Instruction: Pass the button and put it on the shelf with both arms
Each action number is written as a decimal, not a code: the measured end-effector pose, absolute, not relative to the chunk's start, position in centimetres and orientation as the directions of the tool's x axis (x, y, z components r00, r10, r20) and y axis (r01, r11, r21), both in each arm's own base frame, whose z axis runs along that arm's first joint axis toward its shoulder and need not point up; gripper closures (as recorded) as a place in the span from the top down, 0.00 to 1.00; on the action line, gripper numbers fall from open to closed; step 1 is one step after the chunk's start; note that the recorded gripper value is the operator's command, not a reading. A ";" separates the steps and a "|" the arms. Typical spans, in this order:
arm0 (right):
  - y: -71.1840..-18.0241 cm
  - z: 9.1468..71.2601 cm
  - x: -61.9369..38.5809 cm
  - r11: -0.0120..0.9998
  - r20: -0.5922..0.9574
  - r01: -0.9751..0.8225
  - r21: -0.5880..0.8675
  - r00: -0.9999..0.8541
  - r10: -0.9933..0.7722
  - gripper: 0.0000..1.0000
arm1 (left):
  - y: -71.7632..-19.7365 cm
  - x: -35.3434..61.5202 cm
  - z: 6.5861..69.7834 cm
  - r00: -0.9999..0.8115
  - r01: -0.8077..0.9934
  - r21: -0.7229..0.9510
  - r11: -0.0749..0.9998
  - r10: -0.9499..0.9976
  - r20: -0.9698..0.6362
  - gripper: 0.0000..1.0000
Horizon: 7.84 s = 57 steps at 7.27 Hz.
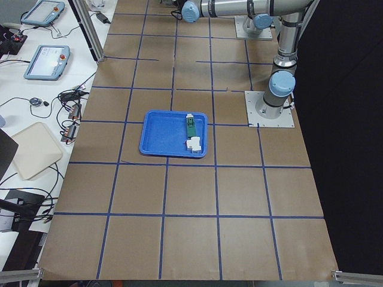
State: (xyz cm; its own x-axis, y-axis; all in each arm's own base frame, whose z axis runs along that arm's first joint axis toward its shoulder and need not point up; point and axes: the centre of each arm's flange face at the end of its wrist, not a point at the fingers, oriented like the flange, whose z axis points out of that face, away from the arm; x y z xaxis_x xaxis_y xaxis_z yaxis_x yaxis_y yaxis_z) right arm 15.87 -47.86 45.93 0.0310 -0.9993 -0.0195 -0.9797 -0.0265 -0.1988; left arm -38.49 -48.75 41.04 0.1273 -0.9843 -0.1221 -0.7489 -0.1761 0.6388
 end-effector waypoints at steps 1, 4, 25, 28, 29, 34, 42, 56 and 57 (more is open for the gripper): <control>-47.9 45.9 16.0 -0.021 -0.020 -0.977 -0.211 0.026 -0.999 1.00 | -48.7 -38.5 41.2 0.127 -0.748 0.640 -0.175 -0.985 -0.120 0.00; -48.2 46.0 16.7 -0.024 -0.013 -0.965 -0.262 0.029 -1.000 0.45 | -48.6 -38.4 41.5 0.128 -0.747 0.643 -0.171 -0.985 -0.114 0.00; -51.7 43.7 -13.1 0.187 0.016 -0.980 0.065 -0.186 -0.982 0.00 | -55.5 -8.0 40.3 -0.456 -0.876 0.137 0.463 -0.886 0.081 1.00; -50.5 41.3 -23.7 0.217 0.009 -0.973 0.081 -0.217 -0.976 0.00 | -52.4 -3.4 45.4 -0.790 -0.613 -0.005 0.790 -0.613 0.002 1.00; -50.3 40.3 -25.9 0.226 -0.007 -0.972 0.071 -0.227 -0.974 0.00 | -51.6 -3.9 47.0 -0.830 -0.557 -0.030 0.830 -0.557 0.009 1.00; -51.4 37.9 -28.3 0.233 -0.022 -0.971 0.045 -0.234 -0.972 0.27 | -48.6 -5.8 47.4 -0.953 -0.301 0.071 0.951 -0.300 -0.028 1.00; -49.8 43.3 -22.1 0.274 -0.019 -0.962 -0.004 -0.274 -0.961 0.98 | -45.5 -9.4 48.9 -1.000 0.014 0.086 0.996 0.013 0.007 1.00; -40.9 53.9 13.3 0.965 0.016 -0.252 -0.076 -0.968 -0.251 1.00 | -46.0 -9.0 48.0 -1.000 0.009 0.102 0.995 0.009 0.005 1.00; -42.2 53.3 12.8 0.978 0.027 -0.198 -0.071 -0.980 -0.197 1.00 | -46.0 -9.0 48.0 -1.000 0.009 0.102 0.995 0.009 0.006 1.00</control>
State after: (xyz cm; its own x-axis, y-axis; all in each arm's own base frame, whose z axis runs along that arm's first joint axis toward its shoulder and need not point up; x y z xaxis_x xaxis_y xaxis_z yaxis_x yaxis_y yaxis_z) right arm 12.82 -42.16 53.27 -0.9801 -0.1966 0.0266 -0.1980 0.9777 -0.0706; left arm -9.02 -45.98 47.97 -0.9999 0.0086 0.0059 0.0092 0.9947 0.1024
